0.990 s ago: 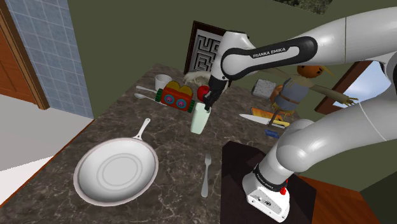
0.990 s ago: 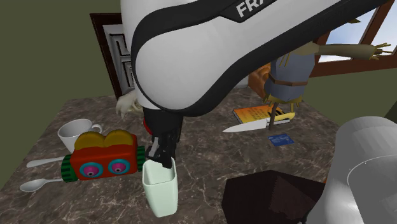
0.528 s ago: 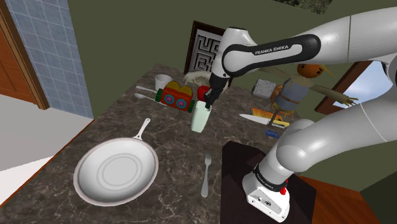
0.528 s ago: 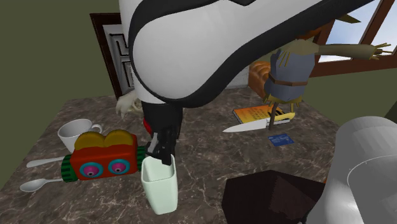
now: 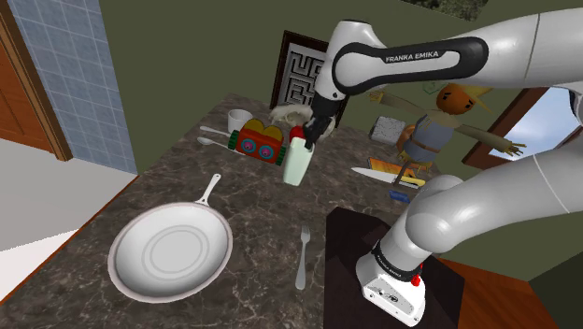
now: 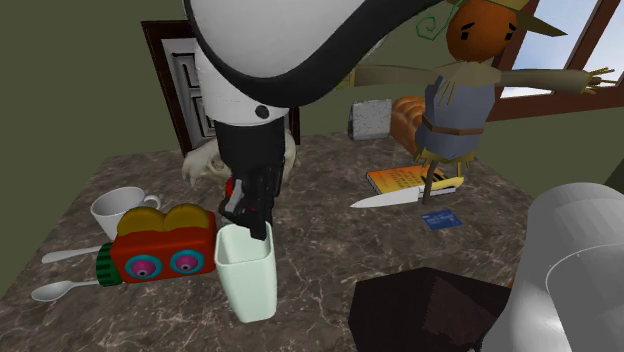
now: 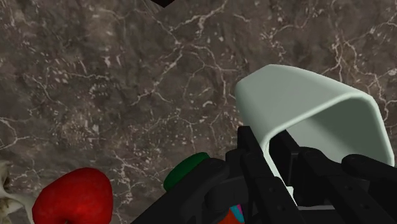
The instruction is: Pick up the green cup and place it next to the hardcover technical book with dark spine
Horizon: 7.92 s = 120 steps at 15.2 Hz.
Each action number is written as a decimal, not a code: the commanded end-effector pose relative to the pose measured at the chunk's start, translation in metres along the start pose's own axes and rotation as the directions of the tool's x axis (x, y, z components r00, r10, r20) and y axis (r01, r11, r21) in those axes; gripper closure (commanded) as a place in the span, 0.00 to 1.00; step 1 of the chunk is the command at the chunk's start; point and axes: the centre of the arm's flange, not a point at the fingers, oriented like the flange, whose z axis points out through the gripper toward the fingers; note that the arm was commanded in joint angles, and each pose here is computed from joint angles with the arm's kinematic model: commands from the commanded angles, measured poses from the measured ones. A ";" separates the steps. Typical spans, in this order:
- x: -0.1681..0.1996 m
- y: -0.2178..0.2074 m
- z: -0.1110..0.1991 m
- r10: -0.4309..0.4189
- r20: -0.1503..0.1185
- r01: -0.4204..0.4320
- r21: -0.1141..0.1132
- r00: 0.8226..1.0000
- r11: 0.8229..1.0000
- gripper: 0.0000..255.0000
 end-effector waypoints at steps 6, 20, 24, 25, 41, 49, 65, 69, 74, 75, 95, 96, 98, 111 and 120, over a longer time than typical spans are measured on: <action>0.000 -0.002 -0.036 0.000 0.000 0.000 0.000 1.000 1.000 1.00; 0.001 -0.004 -0.110 0.000 0.000 0.000 0.000 1.000 1.000 1.00; 0.001 -0.005 -0.131 0.000 0.000 0.000 0.000 1.000 1.000 1.00; 0.001 -0.005 -0.136 0.000 0.000 0.000 0.000 1.000 1.000 1.00; -0.076 0.101 -0.172 0.000 0.000 0.000 0.000 1.000 1.000 1.00; -0.138 0.186 -0.176 0.000 0.000 0.000 0.000 1.000 1.000 1.00; -0.261 0.357 -0.184 0.000 0.000 0.000 0.000 1.000 1.000 1.00; -0.292 0.400 -0.186 0.000 0.000 0.000 0.000 1.000 1.000 1.00; -0.331 0.454 -0.188 0.000 0.000 0.000 0.000 1.000 1.000 1.00; -0.338 0.464 -0.189 0.000 0.000 0.000 0.000 1.000 1.000 1.00; -0.388 0.534 -0.123 0.000 0.000 0.000 0.000 1.000 1.000 1.00; -0.388 0.535 -0.118 0.000 0.000 0.000 0.000 1.000 1.000 1.00; -0.388 0.535 -0.107 0.000 0.000 0.000 0.000 1.000 1.000 1.00; -0.389 0.537 -0.039 0.000 0.000 0.000 0.000 1.000 1.000 1.00; -0.390 0.539 0.009 0.000 0.000 0.000 0.000 1.000 1.000 1.00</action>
